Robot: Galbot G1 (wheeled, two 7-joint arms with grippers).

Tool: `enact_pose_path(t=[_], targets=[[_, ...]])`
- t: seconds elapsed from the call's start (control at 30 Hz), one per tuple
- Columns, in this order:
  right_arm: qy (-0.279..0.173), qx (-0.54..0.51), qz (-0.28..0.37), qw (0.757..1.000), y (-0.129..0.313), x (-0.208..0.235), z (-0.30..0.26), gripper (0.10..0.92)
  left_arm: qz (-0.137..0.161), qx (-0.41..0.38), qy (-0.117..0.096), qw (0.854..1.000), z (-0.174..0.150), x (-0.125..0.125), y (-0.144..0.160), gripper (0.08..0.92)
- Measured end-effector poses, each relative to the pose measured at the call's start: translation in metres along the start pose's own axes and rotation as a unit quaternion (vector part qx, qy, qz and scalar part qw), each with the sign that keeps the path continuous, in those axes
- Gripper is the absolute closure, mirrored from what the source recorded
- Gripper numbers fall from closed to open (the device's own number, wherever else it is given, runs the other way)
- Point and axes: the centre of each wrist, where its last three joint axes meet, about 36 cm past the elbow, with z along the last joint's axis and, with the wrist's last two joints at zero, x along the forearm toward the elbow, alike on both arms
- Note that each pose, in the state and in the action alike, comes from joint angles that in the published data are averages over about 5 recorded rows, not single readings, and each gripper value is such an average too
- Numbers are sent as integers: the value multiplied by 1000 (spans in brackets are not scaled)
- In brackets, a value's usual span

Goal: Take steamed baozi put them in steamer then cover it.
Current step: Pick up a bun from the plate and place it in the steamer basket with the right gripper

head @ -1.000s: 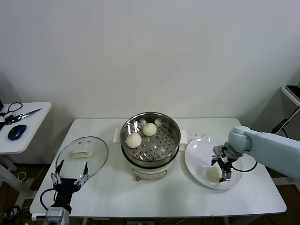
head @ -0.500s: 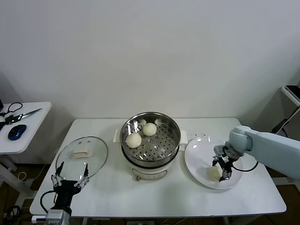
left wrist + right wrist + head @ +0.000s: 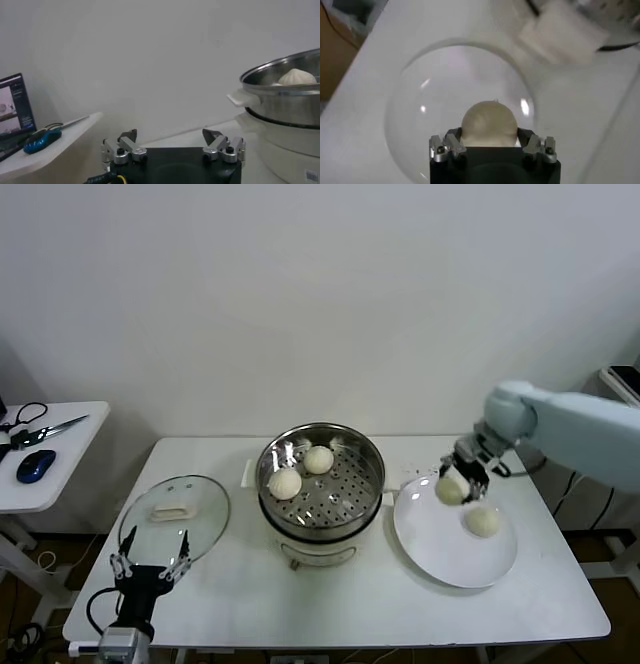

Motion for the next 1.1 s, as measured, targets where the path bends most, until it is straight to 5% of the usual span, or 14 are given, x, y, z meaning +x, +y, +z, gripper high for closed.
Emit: enact_pose_path(t=[0.4, 0.7, 1.1], targets=[[36, 261, 10, 965, -119, 64, -109, 293, -4, 14, 6, 1000, 2, -3, -1, 177], [25, 383, -21, 923, -160, 24, -200, 290, -9, 26, 9, 1000, 4, -5, -4, 177], [-24, 440, -60, 896, -159, -37, -260, 284, -15, 30, 16, 999, 13, -8, 3, 177]])
